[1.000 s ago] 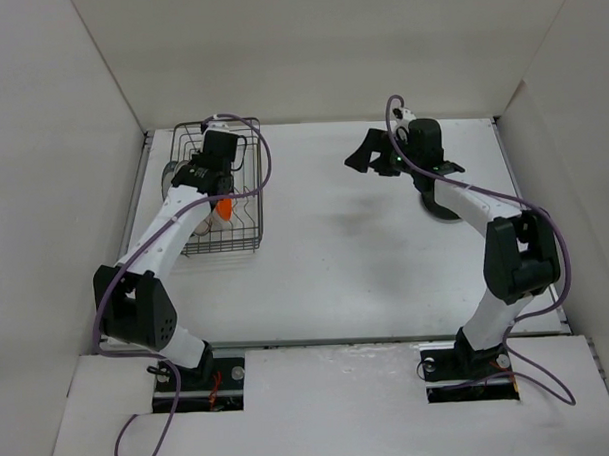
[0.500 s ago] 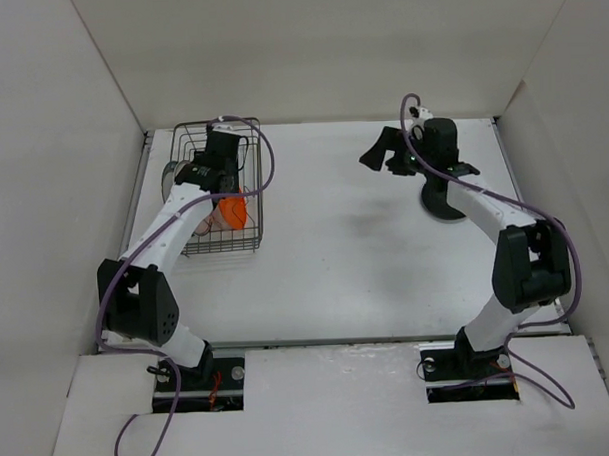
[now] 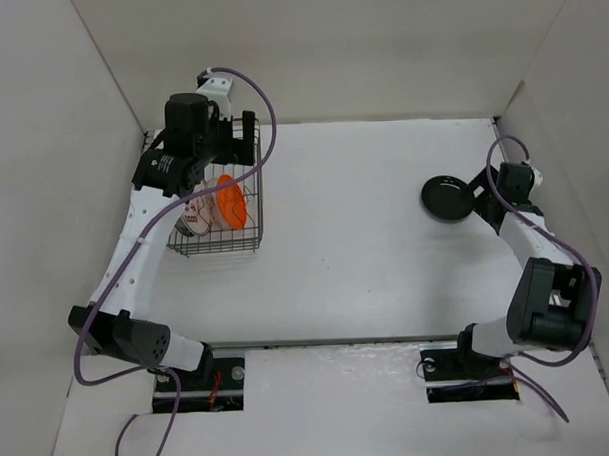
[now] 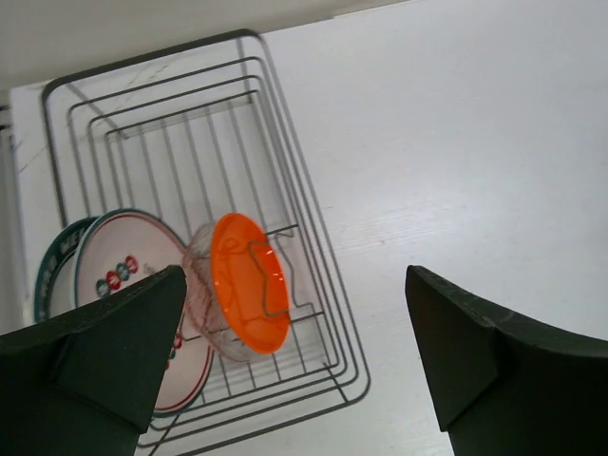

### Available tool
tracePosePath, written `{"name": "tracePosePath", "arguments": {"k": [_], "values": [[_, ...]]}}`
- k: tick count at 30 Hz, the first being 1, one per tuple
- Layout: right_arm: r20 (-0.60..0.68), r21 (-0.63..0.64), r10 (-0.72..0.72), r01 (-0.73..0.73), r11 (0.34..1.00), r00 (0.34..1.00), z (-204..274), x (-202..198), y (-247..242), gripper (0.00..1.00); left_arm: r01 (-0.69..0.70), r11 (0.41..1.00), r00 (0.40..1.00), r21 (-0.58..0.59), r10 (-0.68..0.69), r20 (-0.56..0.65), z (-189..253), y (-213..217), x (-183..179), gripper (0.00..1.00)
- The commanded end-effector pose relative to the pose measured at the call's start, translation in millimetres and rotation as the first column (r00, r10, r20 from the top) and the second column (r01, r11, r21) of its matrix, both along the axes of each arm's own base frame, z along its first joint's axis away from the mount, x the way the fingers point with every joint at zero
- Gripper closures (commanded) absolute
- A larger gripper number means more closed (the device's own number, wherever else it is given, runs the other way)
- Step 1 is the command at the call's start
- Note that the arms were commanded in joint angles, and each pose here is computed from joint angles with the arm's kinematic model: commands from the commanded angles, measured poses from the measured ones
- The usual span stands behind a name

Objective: Load the plates into the dish rack

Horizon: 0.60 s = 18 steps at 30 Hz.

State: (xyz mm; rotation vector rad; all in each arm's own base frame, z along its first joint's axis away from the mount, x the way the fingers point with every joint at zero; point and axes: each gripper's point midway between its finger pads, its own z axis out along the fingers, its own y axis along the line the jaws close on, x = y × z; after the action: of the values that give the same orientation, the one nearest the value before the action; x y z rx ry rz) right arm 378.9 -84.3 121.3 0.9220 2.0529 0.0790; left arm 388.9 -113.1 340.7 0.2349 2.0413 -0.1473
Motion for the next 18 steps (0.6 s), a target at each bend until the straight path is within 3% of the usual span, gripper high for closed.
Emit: {"name": "tracePosePath", "arguments": {"k": [1, 7, 18], "values": [[-0.052, 0.044, -0.098, 0.101, 0.994, 0.994, -25.5, -13.3, -19.7, 0.04, 0.202, 0.978, 0.979, -0.06, -0.204, -0.024, 1.2, -35.8, -15.1, 0.0], [-0.089, 0.12, -0.055, 0.066, 0.991, 0.995, -50.4, 0.3, -28.7, 0.13, 0.285, 0.954, 0.957, -0.095, -0.288, -0.016, 6.4, -49.8, -22.1, 0.0], [-0.109, 0.212, 0.043, -0.019, 0.977, 0.993, -69.6, 41.7, -22.5, 0.37, 0.29, 0.953, 0.956, -0.087, -0.292, -0.013, 6.4, -49.5, -21.9, 0.0]]}}
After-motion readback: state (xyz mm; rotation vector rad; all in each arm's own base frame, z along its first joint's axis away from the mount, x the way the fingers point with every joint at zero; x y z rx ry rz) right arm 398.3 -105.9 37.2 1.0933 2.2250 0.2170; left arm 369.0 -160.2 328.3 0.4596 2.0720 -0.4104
